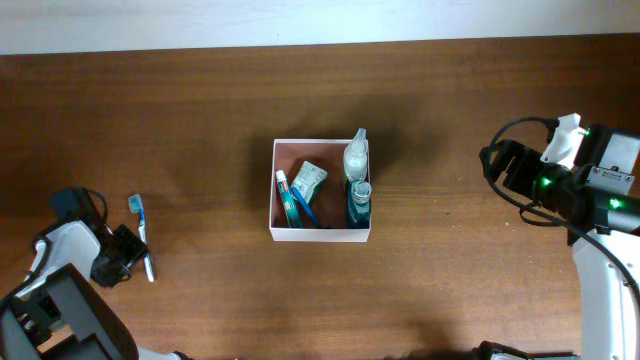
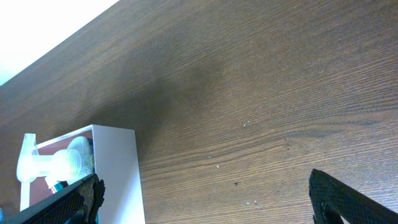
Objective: Pack container
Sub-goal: 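Move the left gripper back left over the blue toothbrush, then close the left gripper on the blue toothbrush handle and lift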
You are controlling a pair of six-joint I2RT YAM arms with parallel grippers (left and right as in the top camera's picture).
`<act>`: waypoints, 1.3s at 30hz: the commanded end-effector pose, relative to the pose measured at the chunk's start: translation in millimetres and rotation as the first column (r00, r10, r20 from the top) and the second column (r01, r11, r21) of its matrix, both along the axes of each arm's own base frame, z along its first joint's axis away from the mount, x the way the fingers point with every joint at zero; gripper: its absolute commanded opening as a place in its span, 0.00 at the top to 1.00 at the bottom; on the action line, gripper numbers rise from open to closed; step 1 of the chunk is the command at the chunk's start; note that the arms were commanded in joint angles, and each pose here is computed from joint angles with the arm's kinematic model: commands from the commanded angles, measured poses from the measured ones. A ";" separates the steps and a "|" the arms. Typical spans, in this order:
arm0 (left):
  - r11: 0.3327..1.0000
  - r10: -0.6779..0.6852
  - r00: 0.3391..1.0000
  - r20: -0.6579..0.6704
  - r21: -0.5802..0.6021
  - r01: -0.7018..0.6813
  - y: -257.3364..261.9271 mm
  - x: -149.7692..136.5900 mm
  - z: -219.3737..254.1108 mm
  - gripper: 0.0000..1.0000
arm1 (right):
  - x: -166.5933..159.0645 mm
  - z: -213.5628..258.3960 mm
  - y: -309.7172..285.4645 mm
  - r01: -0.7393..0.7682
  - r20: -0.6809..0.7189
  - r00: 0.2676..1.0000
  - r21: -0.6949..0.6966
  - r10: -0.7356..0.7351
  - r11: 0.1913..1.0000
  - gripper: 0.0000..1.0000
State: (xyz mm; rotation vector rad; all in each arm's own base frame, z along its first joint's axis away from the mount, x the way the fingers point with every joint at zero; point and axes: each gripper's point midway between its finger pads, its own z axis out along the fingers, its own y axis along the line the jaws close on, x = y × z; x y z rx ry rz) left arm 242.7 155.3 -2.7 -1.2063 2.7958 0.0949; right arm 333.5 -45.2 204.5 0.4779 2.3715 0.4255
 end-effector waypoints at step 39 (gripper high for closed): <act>0.988 -0.150 0.980 0.132 0.051 0.144 -22.9 58.6 48.1 0.60 | 2.9 6.5 -3.3 0.006 0.017 1.000 -0.014 -0.006 1.000 0.02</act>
